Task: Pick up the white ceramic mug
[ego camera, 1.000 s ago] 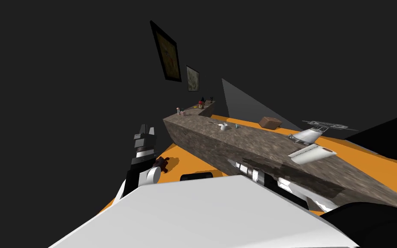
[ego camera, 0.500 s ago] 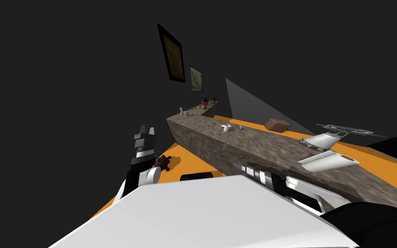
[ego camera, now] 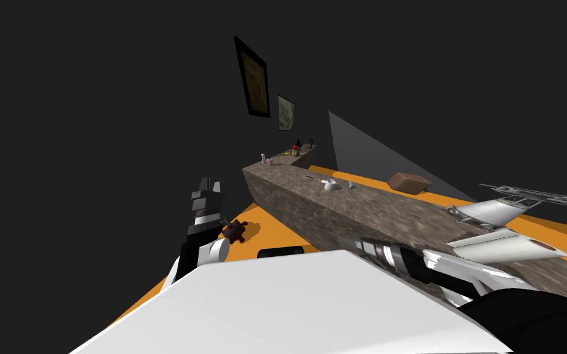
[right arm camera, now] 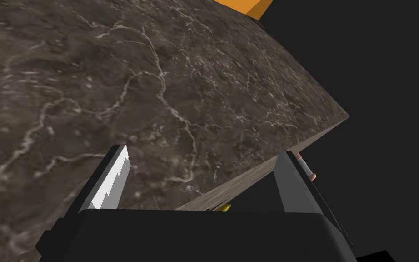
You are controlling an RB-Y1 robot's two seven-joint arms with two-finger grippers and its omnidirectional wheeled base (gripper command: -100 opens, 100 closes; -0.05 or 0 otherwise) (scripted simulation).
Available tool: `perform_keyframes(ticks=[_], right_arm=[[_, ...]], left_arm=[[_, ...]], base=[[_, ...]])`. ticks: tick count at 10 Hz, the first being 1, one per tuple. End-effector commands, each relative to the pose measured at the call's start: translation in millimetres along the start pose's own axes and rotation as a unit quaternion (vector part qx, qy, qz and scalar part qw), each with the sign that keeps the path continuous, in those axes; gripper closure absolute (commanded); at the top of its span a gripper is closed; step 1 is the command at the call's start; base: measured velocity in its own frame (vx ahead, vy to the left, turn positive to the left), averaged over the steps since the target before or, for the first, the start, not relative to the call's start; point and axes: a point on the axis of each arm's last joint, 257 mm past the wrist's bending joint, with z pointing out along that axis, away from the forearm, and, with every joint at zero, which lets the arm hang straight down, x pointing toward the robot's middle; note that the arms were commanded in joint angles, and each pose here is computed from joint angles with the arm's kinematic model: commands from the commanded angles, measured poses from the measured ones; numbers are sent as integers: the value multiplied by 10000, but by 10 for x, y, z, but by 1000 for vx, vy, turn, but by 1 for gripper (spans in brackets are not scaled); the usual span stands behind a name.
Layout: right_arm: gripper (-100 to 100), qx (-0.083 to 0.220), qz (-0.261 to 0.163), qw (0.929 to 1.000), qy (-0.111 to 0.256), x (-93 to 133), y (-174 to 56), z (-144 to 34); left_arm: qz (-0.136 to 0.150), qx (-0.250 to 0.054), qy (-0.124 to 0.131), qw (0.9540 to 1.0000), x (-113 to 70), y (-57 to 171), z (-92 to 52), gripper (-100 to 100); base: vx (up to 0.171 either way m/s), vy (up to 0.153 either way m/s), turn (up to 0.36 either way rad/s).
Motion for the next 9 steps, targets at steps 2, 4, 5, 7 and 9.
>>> perform_keyframes(ticks=[2,4,5,7,9], right_arm=[[-100,369,-237,9986,280,-31,-300,-228],[-100,645,-457,9957,490,-94,-506,-417],[-100,714,-573,9942,561,-155,-533,-470],[-100,974,-788,9893,751,-247,-711,-662],[-100,1214,-991,9834,920,-355,-865,-850]], left_arm=[[1,0,0,10000,0,0,0,0],[1,0,0,10000,-1,0,0,0],[1,0,0,10000,0,0,0,0],[0,0,0,10000,0,0,0,0],[1,0,0,10000,0,0,0,0]], base=[[42,8,142],[60,7,125],[68,1,105],[70,10,136],[70,5,124]])
